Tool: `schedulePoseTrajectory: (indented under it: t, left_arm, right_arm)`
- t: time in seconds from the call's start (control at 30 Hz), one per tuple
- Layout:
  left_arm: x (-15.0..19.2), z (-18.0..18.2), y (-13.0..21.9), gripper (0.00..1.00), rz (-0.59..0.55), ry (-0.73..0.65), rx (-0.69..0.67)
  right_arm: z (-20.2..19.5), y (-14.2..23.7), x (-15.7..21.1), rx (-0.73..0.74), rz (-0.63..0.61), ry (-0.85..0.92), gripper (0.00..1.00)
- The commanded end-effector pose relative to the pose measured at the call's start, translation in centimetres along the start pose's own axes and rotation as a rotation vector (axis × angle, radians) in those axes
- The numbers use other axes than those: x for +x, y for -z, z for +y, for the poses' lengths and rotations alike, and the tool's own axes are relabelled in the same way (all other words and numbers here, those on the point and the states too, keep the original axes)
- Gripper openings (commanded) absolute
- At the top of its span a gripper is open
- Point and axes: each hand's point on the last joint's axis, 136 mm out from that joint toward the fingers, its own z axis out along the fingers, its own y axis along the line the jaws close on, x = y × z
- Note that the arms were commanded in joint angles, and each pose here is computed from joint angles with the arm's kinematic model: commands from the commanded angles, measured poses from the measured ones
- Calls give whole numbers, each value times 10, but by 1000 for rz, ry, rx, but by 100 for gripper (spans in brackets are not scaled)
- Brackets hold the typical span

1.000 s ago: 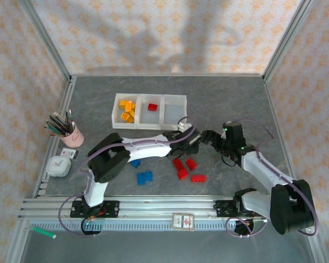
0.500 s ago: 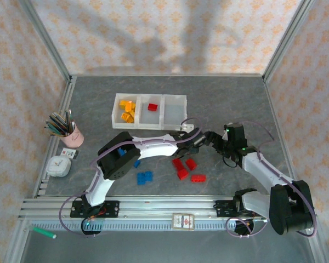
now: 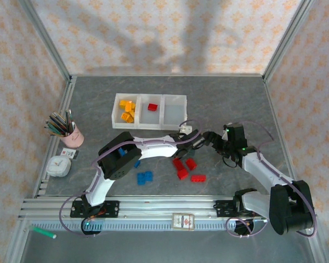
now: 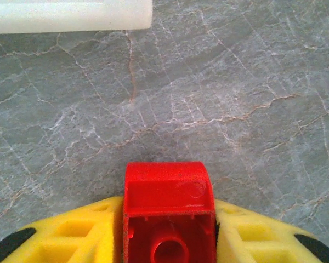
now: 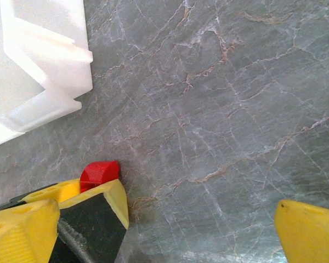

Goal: Sort the legos into containers by color
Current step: Pick up the lego from the center of the table.

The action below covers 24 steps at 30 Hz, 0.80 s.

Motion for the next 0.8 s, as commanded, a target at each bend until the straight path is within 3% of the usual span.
schedulePoseTrajectory:
  t: [0.0, 0.23, 0.47, 0.6, 0.77]
  left_arm:
    - [-2, 7, 7, 39, -17, -9, -13]
    - [-14, 5, 20, 30, -46, -12, 3]
    - [-35, 8, 69, 30, -111, 26, 84]
    - [-42, 26, 95, 29, -151, 36, 84]
    - [-76, 58, 125, 29, -250, 52, 23]
  right_arm:
    - [5, 2, -4, -28, -21, 11, 100]
    - [10, 5, -6, -38, -18, 26, 100]
    - [30, 15, -15, -85, -17, 66, 100]
    - [46, 22, -23, -105, -20, 105, 100]
    - [74, 18, -26, -124, -13, 160, 100]
